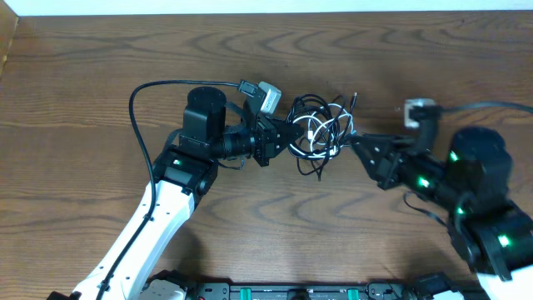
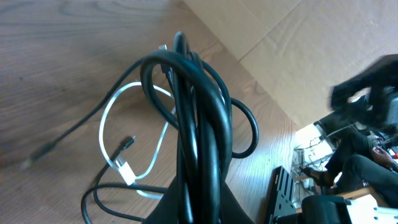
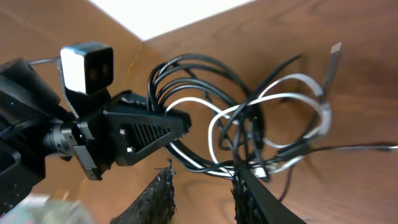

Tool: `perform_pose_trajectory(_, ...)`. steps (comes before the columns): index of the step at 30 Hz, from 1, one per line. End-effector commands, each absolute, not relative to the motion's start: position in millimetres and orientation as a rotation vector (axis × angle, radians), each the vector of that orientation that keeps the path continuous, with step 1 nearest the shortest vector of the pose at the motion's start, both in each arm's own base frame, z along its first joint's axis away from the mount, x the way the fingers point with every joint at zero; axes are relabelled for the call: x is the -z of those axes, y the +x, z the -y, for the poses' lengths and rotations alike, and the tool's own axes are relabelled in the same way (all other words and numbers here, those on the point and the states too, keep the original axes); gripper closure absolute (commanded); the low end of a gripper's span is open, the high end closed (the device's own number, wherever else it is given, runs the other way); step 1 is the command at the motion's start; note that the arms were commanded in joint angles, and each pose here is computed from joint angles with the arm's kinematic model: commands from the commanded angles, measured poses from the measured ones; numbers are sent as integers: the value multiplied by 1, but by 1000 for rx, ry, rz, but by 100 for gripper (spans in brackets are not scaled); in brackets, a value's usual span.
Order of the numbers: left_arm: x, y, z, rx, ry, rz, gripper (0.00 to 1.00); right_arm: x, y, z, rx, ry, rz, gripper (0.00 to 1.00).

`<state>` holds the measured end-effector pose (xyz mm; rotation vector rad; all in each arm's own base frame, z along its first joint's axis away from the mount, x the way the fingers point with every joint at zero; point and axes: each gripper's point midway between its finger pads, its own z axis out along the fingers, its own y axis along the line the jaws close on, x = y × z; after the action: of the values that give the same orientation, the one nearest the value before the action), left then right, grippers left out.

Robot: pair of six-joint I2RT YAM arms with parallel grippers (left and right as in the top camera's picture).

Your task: Untangle cables

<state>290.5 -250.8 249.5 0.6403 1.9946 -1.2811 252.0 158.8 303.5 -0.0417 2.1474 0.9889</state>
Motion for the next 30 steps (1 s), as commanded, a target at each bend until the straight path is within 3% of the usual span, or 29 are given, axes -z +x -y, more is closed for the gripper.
perform_pose_trajectory(1,-261,287,253,1295,691,-1943,92,-294,248,-182,-1168,-105,-2207,71)
perform_pose_trajectory(16,-261,287,253,1295,691,-1943,92,-277,247,-215,-1310,-162,-2295,62)
perform_pose_trajectory(30,-261,286,253,1298,692,-1943,92,-249,305,-224,-1197,78,-2310,65)
